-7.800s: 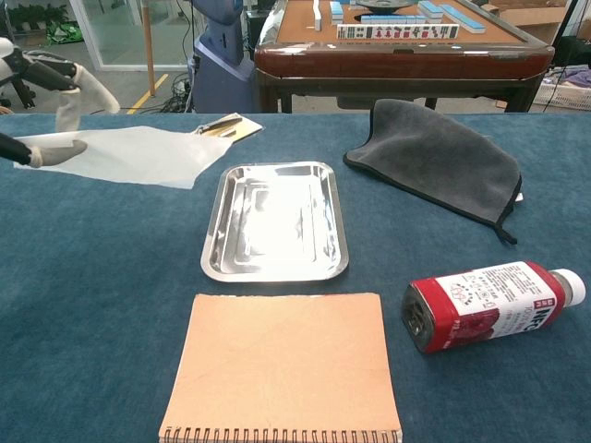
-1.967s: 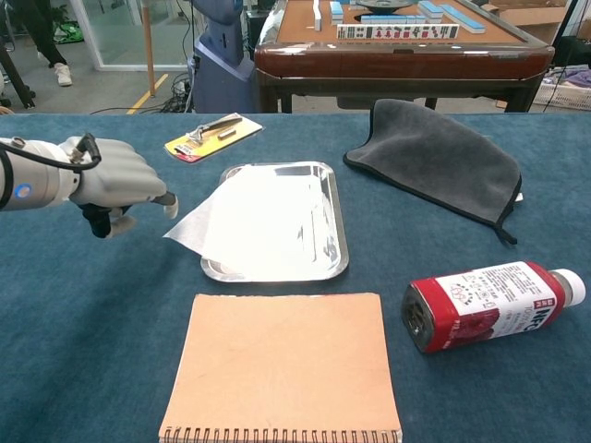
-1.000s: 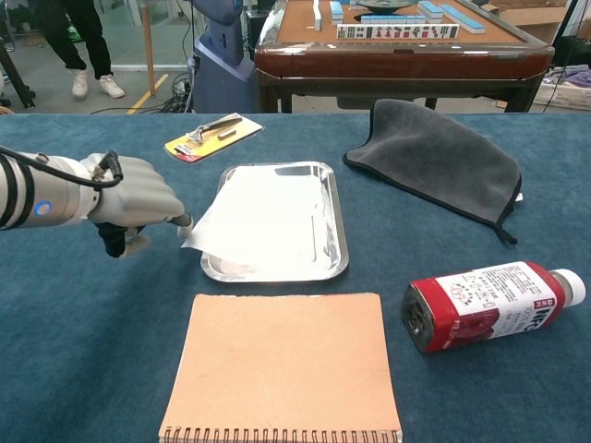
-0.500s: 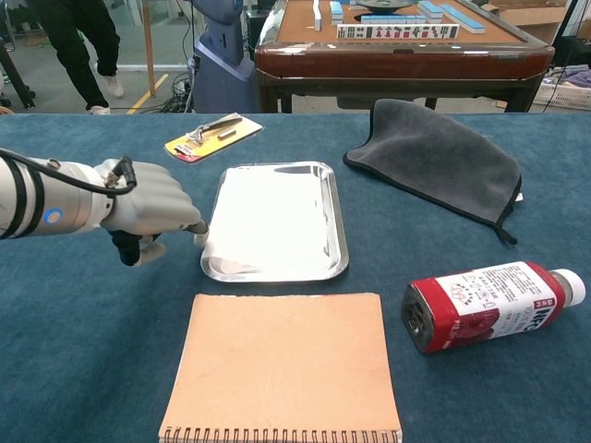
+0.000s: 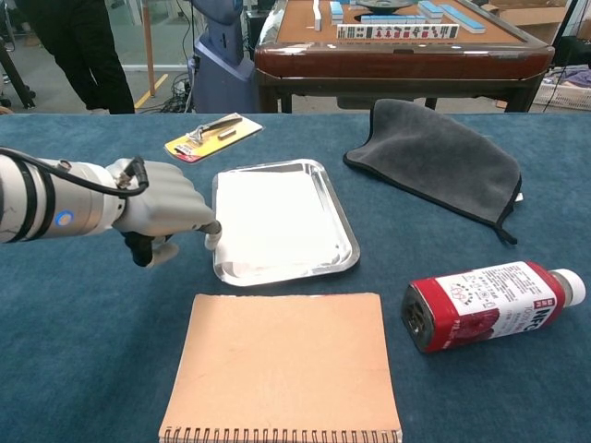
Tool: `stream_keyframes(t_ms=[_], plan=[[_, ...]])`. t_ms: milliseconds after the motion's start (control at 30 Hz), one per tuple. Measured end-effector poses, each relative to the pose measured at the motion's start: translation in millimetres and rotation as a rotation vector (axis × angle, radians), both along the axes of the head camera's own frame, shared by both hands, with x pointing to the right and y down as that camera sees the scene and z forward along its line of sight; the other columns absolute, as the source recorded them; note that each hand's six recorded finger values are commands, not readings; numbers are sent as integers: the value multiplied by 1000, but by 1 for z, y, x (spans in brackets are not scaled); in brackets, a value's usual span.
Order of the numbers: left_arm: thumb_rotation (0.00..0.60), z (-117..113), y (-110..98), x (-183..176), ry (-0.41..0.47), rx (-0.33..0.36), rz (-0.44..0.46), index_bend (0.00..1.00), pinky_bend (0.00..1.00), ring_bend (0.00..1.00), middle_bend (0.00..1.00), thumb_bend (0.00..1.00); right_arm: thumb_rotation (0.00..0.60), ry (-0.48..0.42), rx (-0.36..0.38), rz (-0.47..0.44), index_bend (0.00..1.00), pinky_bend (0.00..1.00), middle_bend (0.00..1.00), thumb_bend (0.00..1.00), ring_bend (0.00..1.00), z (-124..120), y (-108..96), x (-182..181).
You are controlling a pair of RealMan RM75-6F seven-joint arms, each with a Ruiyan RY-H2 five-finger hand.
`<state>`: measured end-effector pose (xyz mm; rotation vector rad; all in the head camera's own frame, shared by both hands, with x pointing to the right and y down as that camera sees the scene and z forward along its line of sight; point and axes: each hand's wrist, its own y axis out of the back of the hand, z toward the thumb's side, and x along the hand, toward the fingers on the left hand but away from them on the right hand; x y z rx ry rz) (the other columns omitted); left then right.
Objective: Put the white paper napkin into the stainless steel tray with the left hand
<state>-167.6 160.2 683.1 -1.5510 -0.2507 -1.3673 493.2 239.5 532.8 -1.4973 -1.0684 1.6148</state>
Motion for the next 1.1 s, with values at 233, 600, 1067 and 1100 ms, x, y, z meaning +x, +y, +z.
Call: stream_keyframes(t_ms=[233,600,1067,1100], plan=[[600,-7,-4,4,31,17,-18,213,1000,1000,1000,564,600,-1,0,0,136,212,249,134,162,0,0,0],[600,-3,7,17,67,-17,11,213,1000,1000,1000,565,600,1,0,0,136,212,249,134,162,-1,1,-1],[600,0,15,29,75,-39,25,213,1000,1000,1000,564,600,4,2,10,136,212,249,134,161,-2,3,2],[600,0,15,29,76,-41,27,213,1000,1000,1000,564,600,4,2,10,136,212,249,134,161,-2,3,2]])
